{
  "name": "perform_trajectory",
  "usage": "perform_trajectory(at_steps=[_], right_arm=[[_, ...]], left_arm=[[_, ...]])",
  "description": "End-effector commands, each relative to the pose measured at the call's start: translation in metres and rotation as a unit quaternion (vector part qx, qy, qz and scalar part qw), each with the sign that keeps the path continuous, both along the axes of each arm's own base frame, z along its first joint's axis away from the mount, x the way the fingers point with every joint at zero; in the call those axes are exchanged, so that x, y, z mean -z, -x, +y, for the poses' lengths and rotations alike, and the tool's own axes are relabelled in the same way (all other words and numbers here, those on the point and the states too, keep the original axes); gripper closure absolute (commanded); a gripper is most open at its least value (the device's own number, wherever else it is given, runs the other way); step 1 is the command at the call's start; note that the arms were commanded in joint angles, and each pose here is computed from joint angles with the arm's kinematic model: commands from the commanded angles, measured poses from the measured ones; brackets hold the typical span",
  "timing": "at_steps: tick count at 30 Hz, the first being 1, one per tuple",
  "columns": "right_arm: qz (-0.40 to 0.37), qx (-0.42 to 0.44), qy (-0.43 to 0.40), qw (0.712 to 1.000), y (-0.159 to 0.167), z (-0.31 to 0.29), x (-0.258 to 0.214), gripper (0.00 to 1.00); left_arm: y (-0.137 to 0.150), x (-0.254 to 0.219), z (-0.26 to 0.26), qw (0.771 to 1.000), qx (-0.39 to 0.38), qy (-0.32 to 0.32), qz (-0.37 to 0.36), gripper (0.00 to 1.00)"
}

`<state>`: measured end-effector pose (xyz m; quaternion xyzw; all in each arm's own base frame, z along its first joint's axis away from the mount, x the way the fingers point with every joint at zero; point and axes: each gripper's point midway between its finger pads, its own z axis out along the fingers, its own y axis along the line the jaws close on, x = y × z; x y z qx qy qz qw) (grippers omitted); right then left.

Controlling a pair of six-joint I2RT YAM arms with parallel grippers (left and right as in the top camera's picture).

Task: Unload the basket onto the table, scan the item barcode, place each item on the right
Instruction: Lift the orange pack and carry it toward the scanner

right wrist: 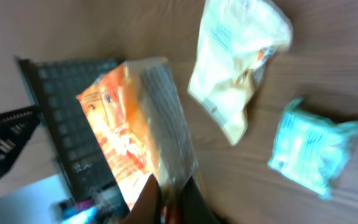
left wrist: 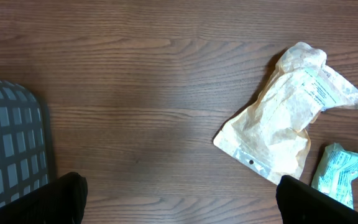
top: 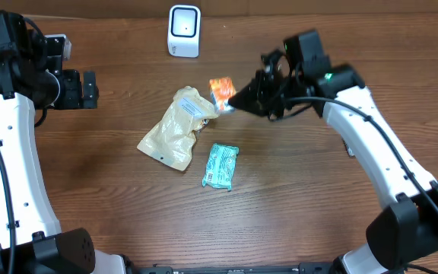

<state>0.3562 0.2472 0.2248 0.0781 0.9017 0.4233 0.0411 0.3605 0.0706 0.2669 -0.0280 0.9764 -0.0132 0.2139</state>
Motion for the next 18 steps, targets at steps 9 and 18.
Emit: perform_trajectory(at_steps=[9,18], right_arm=[[-0.274,0.045,0.261,0.925,-0.097,0.008,-0.084,0.96],[-0.469,0.100,0.409,0.776,-0.210,0.032,-0.072,0.96]], left_arm=[[-0.002,0.002,-0.004,1.000,0.016,-0.004,0.003,0.00],[-0.002,0.002,-0.004,1.000,0.016,-0.004,0.003,0.01]])
